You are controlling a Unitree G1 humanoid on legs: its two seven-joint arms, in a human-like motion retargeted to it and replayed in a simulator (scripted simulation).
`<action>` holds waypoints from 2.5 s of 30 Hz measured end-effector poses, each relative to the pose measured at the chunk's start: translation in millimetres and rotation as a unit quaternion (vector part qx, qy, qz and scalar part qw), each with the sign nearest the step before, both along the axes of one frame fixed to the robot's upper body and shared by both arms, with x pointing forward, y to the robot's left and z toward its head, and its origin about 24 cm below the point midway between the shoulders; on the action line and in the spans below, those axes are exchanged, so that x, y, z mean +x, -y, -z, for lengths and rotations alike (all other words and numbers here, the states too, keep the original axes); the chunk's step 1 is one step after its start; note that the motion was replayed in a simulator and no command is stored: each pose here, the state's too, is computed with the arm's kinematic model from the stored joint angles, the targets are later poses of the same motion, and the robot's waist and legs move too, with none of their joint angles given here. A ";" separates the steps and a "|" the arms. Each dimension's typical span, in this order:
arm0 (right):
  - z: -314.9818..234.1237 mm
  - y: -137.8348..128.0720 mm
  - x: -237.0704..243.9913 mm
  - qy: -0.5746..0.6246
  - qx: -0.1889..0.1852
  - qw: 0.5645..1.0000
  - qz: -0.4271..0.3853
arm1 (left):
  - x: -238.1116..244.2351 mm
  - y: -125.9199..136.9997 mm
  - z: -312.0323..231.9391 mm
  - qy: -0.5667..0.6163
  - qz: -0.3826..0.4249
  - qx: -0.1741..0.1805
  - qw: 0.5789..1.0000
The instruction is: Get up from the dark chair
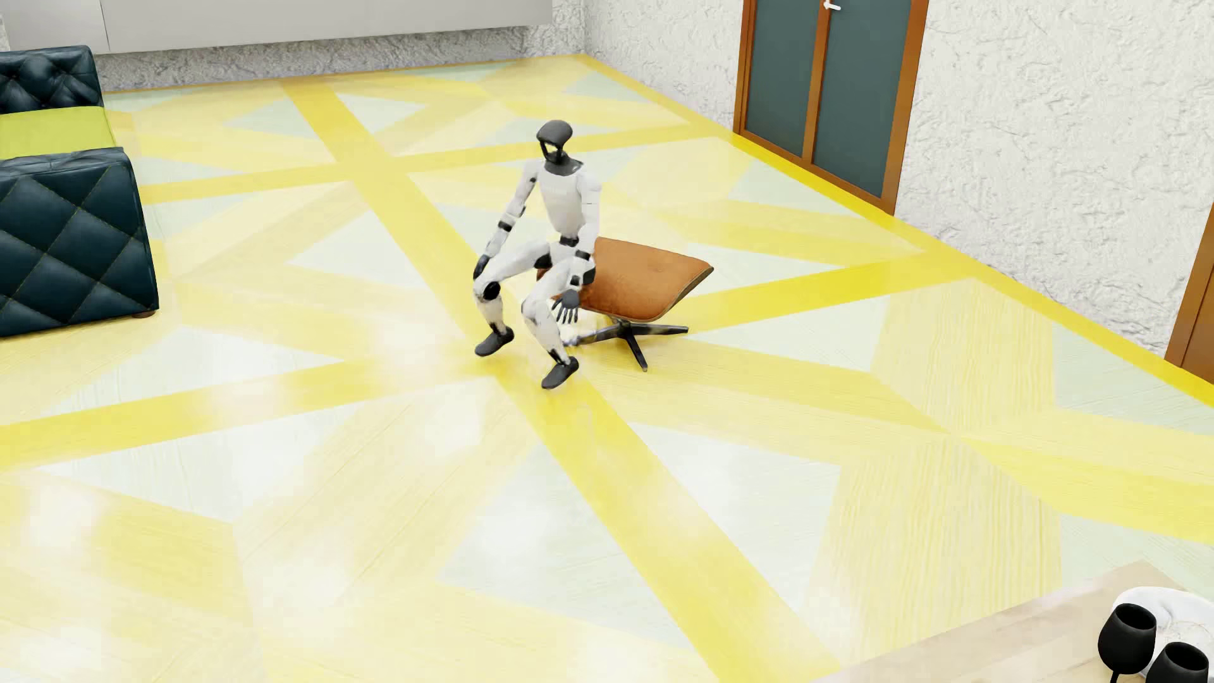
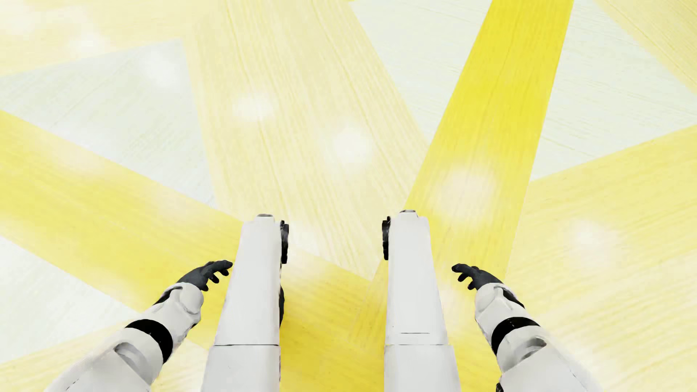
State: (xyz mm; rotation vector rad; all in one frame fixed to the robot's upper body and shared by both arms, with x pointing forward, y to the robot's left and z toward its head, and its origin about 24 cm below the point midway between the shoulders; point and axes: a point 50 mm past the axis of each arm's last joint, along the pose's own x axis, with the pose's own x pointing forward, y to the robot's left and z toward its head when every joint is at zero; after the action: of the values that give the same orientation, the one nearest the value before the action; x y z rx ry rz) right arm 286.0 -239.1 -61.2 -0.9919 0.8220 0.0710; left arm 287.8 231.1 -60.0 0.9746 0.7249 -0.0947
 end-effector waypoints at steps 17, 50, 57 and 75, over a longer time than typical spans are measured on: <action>-34.0 -3.6 34.0 0.076 -0.003 0.997 -0.007 | 36.2 3.2 -37.2 0.072 0.011 0.010 0.997; 72.7 62.8 -171.9 -0.150 0.003 0.979 0.139 | -132.7 -82.9 53.3 -0.159 -0.114 0.029 0.980; 75.7 56.4 -177.4 -0.111 0.025 0.975 0.191 | -126.8 -78.4 52.1 -0.161 -0.057 0.068 0.983; 81.8 60.1 -207.6 -0.142 0.026 0.961 0.234 | -151.6 -75.5 64.2 -0.178 -0.123 0.025 0.976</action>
State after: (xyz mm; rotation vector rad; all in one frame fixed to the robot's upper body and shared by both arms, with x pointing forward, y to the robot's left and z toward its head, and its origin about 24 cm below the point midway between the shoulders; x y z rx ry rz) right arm 78.4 -299.2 -143.0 -0.7244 1.2959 -0.1748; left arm 136.2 306.6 -124.2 0.9177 1.1770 -0.0343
